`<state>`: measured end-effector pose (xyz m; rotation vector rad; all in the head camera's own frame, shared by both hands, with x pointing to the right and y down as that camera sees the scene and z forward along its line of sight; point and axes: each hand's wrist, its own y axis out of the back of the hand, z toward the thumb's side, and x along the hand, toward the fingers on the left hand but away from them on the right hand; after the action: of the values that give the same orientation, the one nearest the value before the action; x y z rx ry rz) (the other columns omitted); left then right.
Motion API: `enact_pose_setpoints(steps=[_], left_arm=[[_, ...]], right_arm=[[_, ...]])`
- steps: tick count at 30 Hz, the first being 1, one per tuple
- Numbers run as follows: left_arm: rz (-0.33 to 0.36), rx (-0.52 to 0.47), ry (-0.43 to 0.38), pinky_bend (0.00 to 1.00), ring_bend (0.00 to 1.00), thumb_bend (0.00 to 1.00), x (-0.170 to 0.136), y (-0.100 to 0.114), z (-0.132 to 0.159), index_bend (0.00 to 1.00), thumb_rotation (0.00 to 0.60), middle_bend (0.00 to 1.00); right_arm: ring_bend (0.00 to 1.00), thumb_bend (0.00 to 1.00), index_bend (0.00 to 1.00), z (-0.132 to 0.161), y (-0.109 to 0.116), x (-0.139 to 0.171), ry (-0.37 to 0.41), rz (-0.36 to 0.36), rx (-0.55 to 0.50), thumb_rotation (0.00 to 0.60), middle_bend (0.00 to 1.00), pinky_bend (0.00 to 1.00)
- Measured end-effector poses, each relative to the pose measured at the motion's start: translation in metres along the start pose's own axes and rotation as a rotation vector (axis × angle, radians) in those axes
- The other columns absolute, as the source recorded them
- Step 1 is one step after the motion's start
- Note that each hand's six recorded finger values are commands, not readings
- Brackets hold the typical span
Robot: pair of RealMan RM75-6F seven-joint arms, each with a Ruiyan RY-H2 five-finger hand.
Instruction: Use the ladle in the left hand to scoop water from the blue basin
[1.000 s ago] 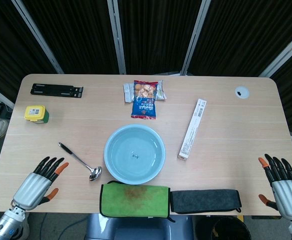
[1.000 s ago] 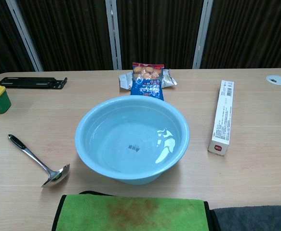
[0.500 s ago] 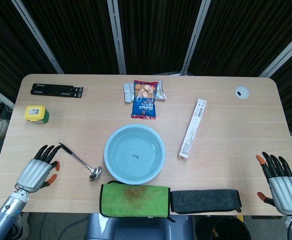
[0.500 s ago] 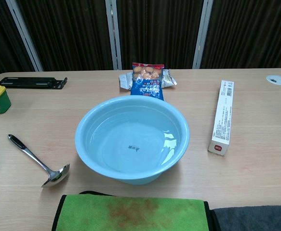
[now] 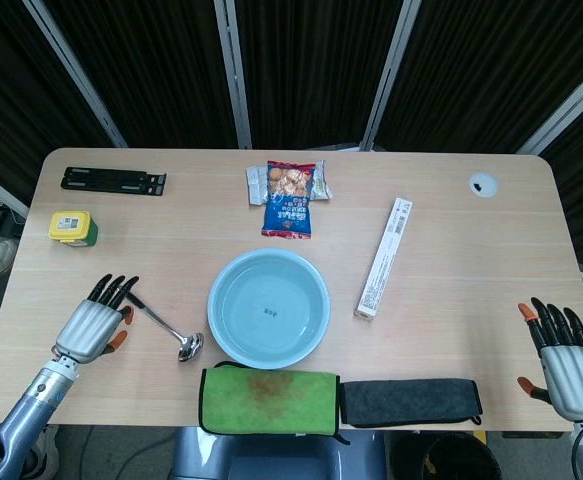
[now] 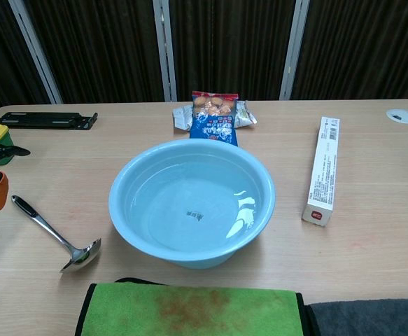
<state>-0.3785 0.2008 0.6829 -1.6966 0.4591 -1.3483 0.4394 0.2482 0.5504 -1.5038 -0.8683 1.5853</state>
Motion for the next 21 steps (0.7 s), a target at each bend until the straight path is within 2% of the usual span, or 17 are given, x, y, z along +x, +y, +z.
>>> enact_pose_setpoints(steps=[3, 8, 16, 21], left_arm=[[-0.004, 0.017, 0.003, 0.00, 0.00, 0.35, 0.007, -0.004, -0.002, 0.45, 0.600, 0.00], [-0.014, 0.032, 0.012, 0.00, 0.00, 0.34, 0.019, -0.014, -0.003, 0.32, 0.600, 0.00], [-0.029, 0.051, -0.004, 0.00, 0.00, 0.33, 0.032, -0.027, 0.003, 0.36, 0.600, 0.00], [-0.057, 0.050, -0.023, 0.00, 0.00, 0.33, 0.042, -0.036, 0.007, 0.39, 0.600, 0.00]], right_arm=[[0.00, 0.00, 0.00, -0.002, 0.000, -0.002, -0.008, 0.001, -0.001, 0.600, 0.00, 0.00], [0.00, 0.00, 0.00, -0.003, 0.002, -0.002, -0.015, -0.006, -0.010, 0.600, 0.00, 0.00], [0.00, 0.00, 0.00, 0.000, -0.005, -0.007, 0.004, 0.016, -0.002, 0.600, 0.00, 0.00], [0.00, 0.00, 0.00, -0.001, -0.004, -0.008, -0.005, 0.005, -0.004, 0.600, 0.00, 0.00]])
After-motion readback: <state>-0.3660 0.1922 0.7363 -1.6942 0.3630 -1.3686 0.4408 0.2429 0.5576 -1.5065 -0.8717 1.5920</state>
